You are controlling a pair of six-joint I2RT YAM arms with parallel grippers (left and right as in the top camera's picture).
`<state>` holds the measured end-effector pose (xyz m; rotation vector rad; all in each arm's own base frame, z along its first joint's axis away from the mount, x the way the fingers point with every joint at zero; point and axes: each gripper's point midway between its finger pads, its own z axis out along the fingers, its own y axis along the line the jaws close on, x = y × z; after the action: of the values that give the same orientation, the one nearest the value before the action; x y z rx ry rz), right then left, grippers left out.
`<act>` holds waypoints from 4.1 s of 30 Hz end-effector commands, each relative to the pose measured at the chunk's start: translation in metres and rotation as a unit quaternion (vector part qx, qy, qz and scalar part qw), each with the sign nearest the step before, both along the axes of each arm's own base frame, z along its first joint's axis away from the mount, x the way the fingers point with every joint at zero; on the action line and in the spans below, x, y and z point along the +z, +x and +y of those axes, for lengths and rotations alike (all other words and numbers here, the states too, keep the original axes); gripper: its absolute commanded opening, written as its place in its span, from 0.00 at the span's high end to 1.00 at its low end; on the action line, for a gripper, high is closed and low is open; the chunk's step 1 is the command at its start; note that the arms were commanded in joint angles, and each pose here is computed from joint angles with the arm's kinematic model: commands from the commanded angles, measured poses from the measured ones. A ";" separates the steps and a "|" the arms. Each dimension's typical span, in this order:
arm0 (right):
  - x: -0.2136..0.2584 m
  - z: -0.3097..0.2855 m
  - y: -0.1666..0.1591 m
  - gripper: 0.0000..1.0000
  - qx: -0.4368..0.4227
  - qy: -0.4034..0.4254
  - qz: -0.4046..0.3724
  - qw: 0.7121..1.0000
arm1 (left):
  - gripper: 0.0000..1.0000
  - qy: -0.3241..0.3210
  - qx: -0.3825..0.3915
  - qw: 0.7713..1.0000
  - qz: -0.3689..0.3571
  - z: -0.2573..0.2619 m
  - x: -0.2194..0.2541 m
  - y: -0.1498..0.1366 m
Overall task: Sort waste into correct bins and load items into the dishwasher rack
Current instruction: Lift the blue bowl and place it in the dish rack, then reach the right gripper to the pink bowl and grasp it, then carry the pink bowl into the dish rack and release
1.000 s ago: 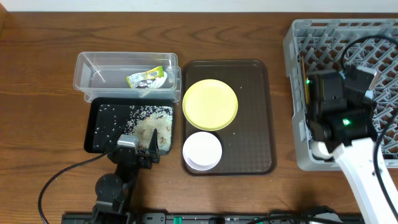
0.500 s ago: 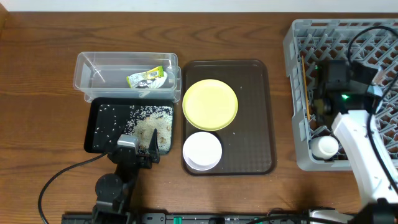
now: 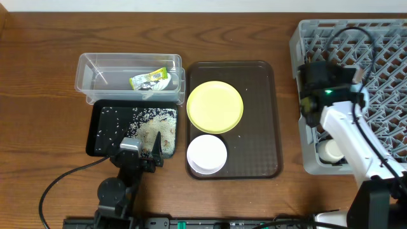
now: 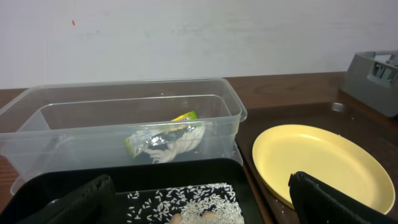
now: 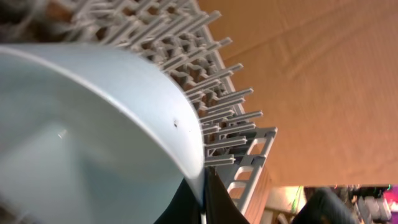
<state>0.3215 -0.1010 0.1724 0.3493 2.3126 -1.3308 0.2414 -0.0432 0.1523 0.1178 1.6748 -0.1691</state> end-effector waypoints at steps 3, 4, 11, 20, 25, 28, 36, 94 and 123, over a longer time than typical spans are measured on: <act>-0.013 0.015 -0.004 0.99 0.020 0.016 0.034 0.999 | 0.09 0.006 -0.005 1.000 0.024 -0.001 -0.016 -0.001; -0.013 0.016 -0.004 0.99 0.019 0.016 0.033 0.999 | 0.09 0.006 -0.005 1.000 0.024 -0.001 -0.016 -0.001; -0.024 0.024 -0.010 0.98 0.024 0.045 0.053 0.997 | 0.09 0.006 -0.005 1.000 0.024 -0.001 -0.016 -0.001; -0.053 0.048 -0.021 0.76 0.019 0.153 0.067 0.986 | 0.09 0.006 -0.005 1.000 0.024 -0.001 -0.016 -0.001; -0.058 0.066 -0.024 0.69 0.036 0.196 0.075 0.977 | 0.09 0.006 -0.005 1.000 0.024 -0.001 -0.016 -0.001; -0.057 0.086 -0.028 0.65 0.058 0.236 0.077 0.967 | 0.09 0.006 -0.005 1.000 0.024 -0.001 -0.016 -0.001; -0.025 0.149 -0.030 0.28 0.152 0.359 0.014 0.921 | 0.09 0.006 -0.005 1.000 0.024 -0.001 -0.016 -0.001; 0.091 0.088 0.004 0.99 0.102 0.140 -0.277 0.945 | 0.09 0.006 -0.005 1.000 0.024 -0.001 -0.016 -0.001; -0.005 -0.023 0.089 0.99 0.030 -0.030 -0.093 0.995 | 0.09 0.006 -0.005 1.000 0.024 -0.001 -0.016 -0.001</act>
<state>0.4094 -0.1298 0.1716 0.4422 2.0814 -1.2219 0.2414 -0.0431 0.1523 0.1175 1.6749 -0.1688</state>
